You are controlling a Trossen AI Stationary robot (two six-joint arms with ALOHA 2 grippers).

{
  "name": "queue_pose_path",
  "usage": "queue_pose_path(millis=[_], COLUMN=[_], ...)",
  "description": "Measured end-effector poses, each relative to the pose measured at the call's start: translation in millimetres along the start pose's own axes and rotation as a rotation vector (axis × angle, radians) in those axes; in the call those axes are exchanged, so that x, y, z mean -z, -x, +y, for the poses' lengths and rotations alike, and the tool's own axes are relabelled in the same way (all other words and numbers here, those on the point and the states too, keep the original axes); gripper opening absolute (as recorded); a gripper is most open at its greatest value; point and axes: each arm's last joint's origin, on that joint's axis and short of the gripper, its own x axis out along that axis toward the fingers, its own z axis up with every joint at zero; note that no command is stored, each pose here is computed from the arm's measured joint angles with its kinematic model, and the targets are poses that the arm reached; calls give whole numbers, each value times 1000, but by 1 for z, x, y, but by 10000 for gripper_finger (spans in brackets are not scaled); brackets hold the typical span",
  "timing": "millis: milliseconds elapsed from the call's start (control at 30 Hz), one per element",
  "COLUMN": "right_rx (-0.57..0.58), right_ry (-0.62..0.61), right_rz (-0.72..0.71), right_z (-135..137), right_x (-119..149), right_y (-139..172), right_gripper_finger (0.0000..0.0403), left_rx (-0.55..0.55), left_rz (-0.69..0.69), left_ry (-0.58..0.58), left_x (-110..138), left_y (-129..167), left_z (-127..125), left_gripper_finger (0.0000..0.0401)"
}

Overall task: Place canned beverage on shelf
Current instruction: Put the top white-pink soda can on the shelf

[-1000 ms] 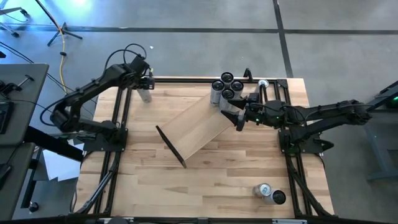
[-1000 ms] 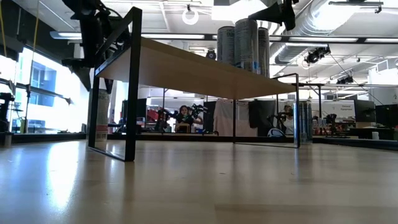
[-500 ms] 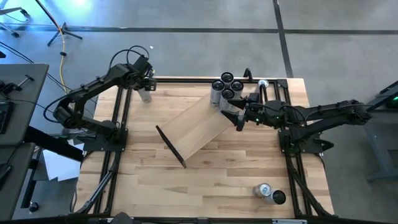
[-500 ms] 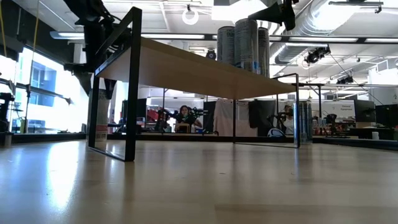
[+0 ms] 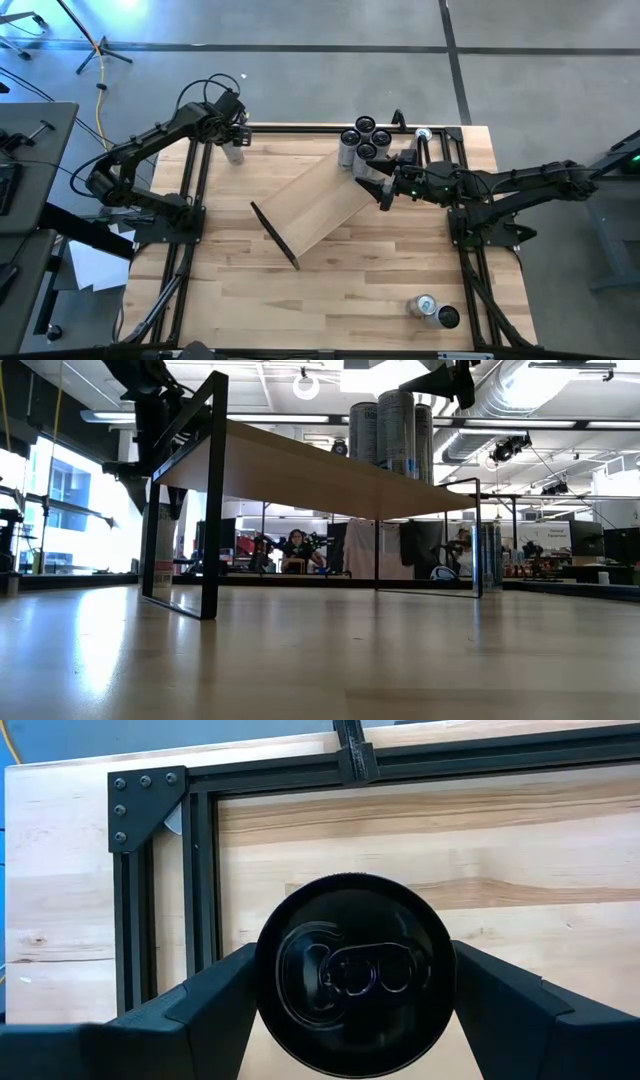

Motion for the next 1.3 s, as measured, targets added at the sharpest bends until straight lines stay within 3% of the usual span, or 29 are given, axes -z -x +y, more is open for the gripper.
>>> queue_pose_path(millis=[433,867,1300], right_rx=[0,0,0], right_ry=[0,-4,-4], right_rz=[0,-1,-1], right_z=[0,0,0], right_x=[0,0,0], right_y=[0,0,0], right_gripper_finger=[351,351,351], left_rx=[-11,15,48], left_rz=[66,-45,-27], left_ry=[9,44,67], left_x=[12,2,-1], left_y=[-15,-15,-17], left_z=[4,-1,3], left_gripper_finger=[284,284,284])
